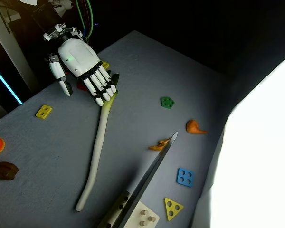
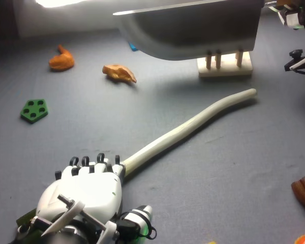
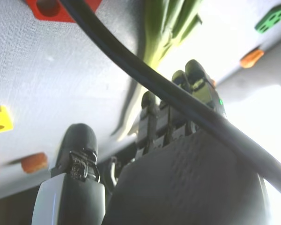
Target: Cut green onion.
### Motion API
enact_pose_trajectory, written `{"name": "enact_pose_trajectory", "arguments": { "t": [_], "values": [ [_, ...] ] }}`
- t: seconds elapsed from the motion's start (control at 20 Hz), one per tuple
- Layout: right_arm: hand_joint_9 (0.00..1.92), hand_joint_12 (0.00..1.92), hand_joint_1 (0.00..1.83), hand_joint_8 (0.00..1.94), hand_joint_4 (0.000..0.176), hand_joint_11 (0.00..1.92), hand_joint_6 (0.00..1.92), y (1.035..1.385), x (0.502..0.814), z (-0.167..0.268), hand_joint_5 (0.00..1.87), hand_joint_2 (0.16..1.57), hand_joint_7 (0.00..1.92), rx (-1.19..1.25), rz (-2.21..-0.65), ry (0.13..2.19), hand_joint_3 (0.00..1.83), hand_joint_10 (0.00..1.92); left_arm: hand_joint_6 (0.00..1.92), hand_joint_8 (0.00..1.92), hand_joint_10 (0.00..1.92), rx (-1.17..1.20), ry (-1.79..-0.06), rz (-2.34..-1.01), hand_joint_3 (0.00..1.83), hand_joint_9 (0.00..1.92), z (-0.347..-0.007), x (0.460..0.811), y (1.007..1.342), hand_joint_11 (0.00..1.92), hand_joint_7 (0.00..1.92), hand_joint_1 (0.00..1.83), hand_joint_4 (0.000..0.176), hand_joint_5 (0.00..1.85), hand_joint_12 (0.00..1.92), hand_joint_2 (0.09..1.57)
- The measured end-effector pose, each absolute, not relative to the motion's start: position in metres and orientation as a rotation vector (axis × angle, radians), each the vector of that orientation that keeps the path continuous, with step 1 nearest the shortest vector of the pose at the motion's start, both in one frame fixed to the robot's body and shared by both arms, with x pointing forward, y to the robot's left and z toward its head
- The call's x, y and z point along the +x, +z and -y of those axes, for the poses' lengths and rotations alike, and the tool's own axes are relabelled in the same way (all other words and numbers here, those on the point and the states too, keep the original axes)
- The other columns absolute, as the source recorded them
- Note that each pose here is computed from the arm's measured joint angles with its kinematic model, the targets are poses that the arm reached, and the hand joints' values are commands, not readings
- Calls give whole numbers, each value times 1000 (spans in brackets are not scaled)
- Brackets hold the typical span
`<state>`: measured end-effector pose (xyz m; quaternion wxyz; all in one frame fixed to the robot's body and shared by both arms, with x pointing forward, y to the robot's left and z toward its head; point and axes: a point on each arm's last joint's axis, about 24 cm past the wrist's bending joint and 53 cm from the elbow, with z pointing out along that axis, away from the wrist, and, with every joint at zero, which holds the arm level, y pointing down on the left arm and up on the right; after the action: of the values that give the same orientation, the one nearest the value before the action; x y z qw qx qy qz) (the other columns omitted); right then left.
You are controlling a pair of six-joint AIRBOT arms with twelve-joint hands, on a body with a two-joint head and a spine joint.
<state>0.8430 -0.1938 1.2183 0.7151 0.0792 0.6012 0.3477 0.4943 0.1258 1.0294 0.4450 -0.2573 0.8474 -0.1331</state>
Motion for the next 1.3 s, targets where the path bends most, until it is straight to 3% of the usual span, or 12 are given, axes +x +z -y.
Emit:
{"name": "enact_pose_trajectory", "arguments": {
  "t": [0.25,0.4,0.5,0.6,0.75,0.95,1.0,1.05,1.1,1.15,1.2,1.3],
  "values": [
    [1640,1921,1601,1941,176,1691,1921,1227,845,198,1247,806,1567,222,-1310,794,734,1921,7,2,2,-640,-327,-2098,0,99,-125,498,1026,0,89,305,18,175,397,1344],
    [1637,1921,1600,1941,176,1681,1921,1243,847,208,1301,817,1573,297,-1270,857,728,1921,1,0,0,-643,-317,-2091,6,78,-126,501,1025,0,59,216,29,114,342,1365],
    [1662,1921,1576,1941,176,1706,1921,1254,846,215,1304,814,1580,329,-1241,896,734,1921,1,0,0,-642,-321,-2093,7,49,-125,501,1024,0,40,187,17,105,299,1380],
    [1661,1921,1581,1941,176,1703,1921,1257,842,218,1320,810,1589,326,-1240,905,736,1921,8,6,4,-644,-320,-2096,1,57,-123,501,1022,0,64,177,20,128,319,1376],
    [1661,1921,1576,1941,176,1702,1921,1265,830,214,1283,808,1589,286,-1228,914,737,1921,4,1,2,-637,-320,-2098,0,39,-123,501,1021,0,56,221,23,124,276,1372],
    [1672,1921,1555,1941,176,1710,1835,1277,801,196,1207,840,1588,168,-1197,883,700,1921,5,4,7,-637,-302,-2113,0,68,-127,496,1015,0,82,196,20,141,392,1351],
    [1640,1921,1192,1941,0,1678,1684,1279,793,189,914,757,1558,137,-1191,866,1003,1921,3,3,4,-635,-302,-2115,0,66,-127,495,1015,0,87,239,23,122,348,1350],
    [1635,1921,1114,1941,0,1673,1676,1281,786,184,859,728,1553,113,-1186,860,1101,1921,2,3,4,-630,-303,-2115,0,65,-127,495,1015,0,88,249,24,118,339,1350],
    [1656,1921,1502,1941,96,1685,1910,1282,778,177,1208,846,1589,92,-1180,864,654,1921,2,1,2,-629,-302,-2121,0,63,-127,493,1013,0,84,329,16,120,367,1339],
    [1656,1921,1502,1941,96,1685,1910,1281,774,173,1208,846,1589,79,-1182,863,654,1921,2,1,2,-629,-300,-2121,0,63,-127,493,1013,0,84,329,16,120,367,1339],
    [1645,1921,1206,1941,0,1687,1536,1277,768,166,908,848,1563,71,-1191,859,742,1921,5,4,5,-628,-297,-2122,0,74,-128,493,1012,0,103,330,16,134,321,1329],
    [1625,1921,1131,1941,0,1654,1475,1265,764,165,863,774,1555,142,-1211,848,907,1921,3,1,1,-656,-310,-2116,1,59,-130,491,1010,0,101,264,15,71,214,1342]
  ]
}}
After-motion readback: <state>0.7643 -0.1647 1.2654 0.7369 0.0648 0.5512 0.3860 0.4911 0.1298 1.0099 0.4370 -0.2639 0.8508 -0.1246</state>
